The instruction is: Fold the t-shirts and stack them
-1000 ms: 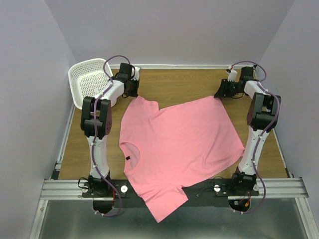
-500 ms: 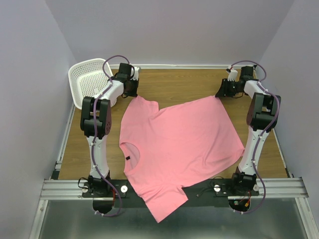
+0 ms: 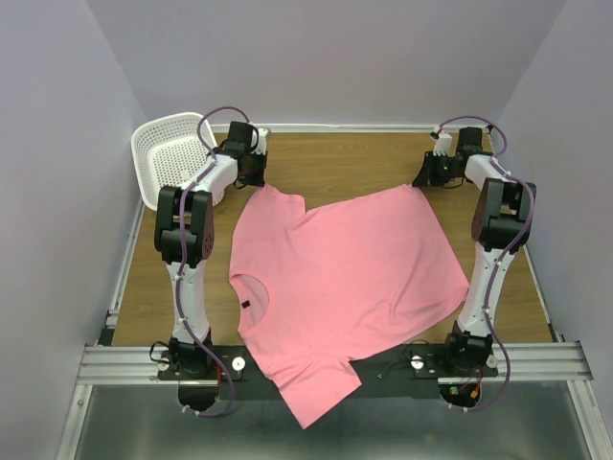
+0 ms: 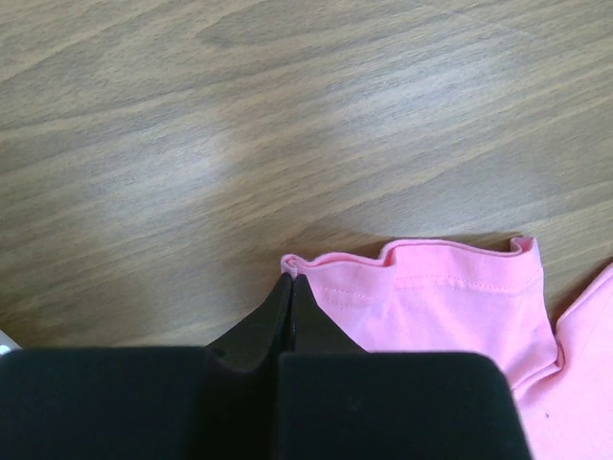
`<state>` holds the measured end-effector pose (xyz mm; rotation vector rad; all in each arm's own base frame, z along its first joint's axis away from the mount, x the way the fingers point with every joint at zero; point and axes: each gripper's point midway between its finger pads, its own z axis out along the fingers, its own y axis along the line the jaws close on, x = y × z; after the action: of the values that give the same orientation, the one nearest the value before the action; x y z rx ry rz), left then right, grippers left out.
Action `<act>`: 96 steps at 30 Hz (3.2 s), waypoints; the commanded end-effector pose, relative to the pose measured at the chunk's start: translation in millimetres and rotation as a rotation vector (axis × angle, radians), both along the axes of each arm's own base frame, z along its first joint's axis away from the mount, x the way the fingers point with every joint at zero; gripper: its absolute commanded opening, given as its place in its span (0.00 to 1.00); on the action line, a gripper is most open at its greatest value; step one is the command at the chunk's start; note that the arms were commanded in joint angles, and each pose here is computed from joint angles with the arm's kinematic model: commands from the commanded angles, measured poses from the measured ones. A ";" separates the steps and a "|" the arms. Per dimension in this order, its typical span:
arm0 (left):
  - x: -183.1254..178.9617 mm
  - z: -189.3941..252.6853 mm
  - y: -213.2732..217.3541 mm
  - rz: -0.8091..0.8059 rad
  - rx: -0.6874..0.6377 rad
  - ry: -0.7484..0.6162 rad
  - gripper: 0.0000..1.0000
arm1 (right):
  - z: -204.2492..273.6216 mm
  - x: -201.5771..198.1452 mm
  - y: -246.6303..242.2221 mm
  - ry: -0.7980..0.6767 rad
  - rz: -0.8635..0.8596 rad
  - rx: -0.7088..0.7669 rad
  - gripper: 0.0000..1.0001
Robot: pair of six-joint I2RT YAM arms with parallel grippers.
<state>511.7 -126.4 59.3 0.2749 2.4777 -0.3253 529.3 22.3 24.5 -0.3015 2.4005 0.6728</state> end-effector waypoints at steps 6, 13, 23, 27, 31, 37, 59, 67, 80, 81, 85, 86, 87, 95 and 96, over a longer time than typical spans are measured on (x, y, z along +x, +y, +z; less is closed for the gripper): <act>2.9 28.7 -2.1 -0.009 -0.039 -0.067 0.00 | -26.4 -8.6 -6.8 0.070 -0.023 -0.057 0.01; -4.8 114.4 -10.9 -0.047 -0.121 -0.282 0.00 | 74.2 -51.7 -6.4 -0.158 0.017 -0.021 0.01; -87.3 305.1 -22.0 -0.132 -0.344 -0.773 0.00 | 328.0 -147.1 8.3 -0.756 -0.016 -0.099 0.01; -167.9 434.7 -8.6 -0.143 -0.429 -1.100 0.00 | 441.6 -189.3 17.6 -0.991 -0.047 -0.097 0.01; -253.5 534.1 6.4 -0.159 -0.499 -1.365 0.00 | 535.5 -240.1 25.6 -1.195 -0.086 -0.093 0.01; -379.6 632.9 30.0 -0.182 -0.586 -1.672 0.00 | 651.1 -329.1 26.8 -1.485 -0.211 -0.107 0.01; -268.0 559.3 19.6 -0.069 -0.634 -1.478 0.00 | 563.4 -282.0 -10.3 -1.279 -0.357 -0.262 0.00; -92.0 329.8 -27.4 -0.053 -0.570 -0.951 0.00 | 347.3 -176.9 -15.7 -0.940 -0.265 -0.254 0.01; 89.9 91.3 -55.7 0.082 -0.445 -0.417 0.00 | 80.3 -15.8 -44.5 -0.543 -0.252 -0.232 0.01; 101.0 90.7 -54.1 0.096 -0.439 -0.416 0.00 | 76.1 -3.7 -45.5 -0.537 -0.256 -0.222 0.01; 124.0 94.1 -49.4 0.124 -0.439 -0.415 0.00 | 63.1 16.6 -48.6 -0.495 -0.278 -0.202 0.01; 127.5 93.8 -49.9 0.124 -0.438 -0.414 0.00 | 63.2 19.7 -50.7 -0.493 -0.288 -0.202 0.01; 128.7 92.9 -50.4 0.117 -0.436 -0.404 0.00 | 63.4 21.8 -51.7 -0.493 -0.294 -0.202 0.00; 145.2 104.6 -38.9 0.117 -0.442 -0.437 0.00 | 87.4 25.8 -71.3 -0.517 -0.363 -0.146 0.01; 143.1 106.6 -37.6 0.114 -0.440 -0.441 0.00 | 89.4 23.2 -73.2 -0.516 -0.369 -0.141 0.01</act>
<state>654.6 -177.1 181.4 0.0372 1.8778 -0.6876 548.4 -35.3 92.2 -0.1253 1.9875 0.2089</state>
